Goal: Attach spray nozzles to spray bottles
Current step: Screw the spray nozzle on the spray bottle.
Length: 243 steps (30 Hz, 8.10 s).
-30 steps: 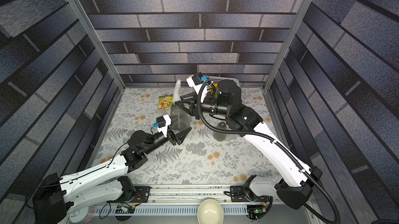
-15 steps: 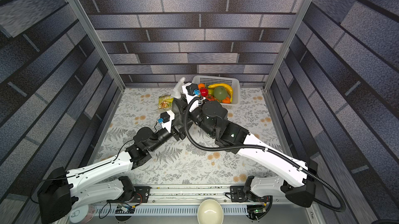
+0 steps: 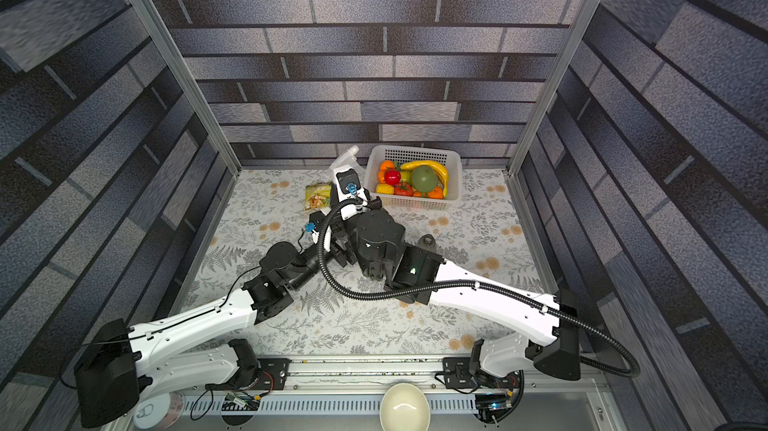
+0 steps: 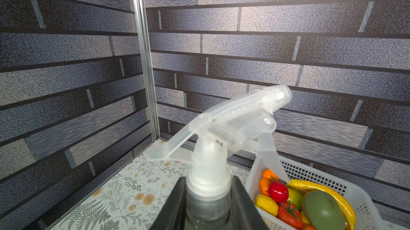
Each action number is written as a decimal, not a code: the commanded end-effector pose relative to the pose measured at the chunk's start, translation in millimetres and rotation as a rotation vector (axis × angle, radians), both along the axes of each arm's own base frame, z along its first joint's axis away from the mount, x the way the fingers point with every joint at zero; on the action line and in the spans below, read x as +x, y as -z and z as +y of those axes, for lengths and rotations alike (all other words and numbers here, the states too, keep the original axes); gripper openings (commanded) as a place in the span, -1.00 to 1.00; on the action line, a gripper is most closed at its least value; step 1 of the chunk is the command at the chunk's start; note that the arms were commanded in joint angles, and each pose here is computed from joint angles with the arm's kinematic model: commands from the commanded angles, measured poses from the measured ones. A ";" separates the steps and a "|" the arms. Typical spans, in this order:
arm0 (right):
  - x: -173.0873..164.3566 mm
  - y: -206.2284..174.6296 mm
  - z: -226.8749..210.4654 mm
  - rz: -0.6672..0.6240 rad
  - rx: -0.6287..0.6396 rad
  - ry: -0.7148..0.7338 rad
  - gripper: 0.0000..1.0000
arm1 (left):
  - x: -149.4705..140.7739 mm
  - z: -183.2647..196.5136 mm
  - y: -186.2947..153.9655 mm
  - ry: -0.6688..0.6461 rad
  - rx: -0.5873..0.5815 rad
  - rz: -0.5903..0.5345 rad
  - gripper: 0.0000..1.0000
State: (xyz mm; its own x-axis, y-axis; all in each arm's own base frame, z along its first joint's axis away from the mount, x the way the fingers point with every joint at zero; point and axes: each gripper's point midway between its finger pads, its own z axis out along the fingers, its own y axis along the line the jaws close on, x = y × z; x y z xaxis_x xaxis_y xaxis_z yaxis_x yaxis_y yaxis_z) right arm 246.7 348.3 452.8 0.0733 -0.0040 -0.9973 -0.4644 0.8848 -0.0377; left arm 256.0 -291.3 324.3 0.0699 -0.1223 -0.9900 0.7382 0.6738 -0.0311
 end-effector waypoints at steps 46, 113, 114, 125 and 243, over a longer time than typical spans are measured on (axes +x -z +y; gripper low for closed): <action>-21.4 -68.7 -40.9 0.204 -0.003 -1.030 0.94 | -58.2 2.8 -42.2 0.377 -0.042 -0.065 0.12; -86.2 22.4 -10.7 0.508 -0.085 -0.886 0.27 | -36.8 6.9 -35.7 0.278 -0.042 -0.098 0.08; -82.5 23.8 -16.6 0.491 -0.092 -0.845 0.22 | -37.2 6.9 -36.3 0.283 -0.044 -0.099 0.08; -35.5 -15.2 -50.0 0.318 -0.058 -0.625 0.17 | -44.7 4.1 -37.2 0.321 -0.052 -0.089 0.08; 18.0 57.2 1.2 0.358 -0.082 -0.423 -0.82 | -22.1 -1.7 -26.2 0.214 0.018 -0.067 0.10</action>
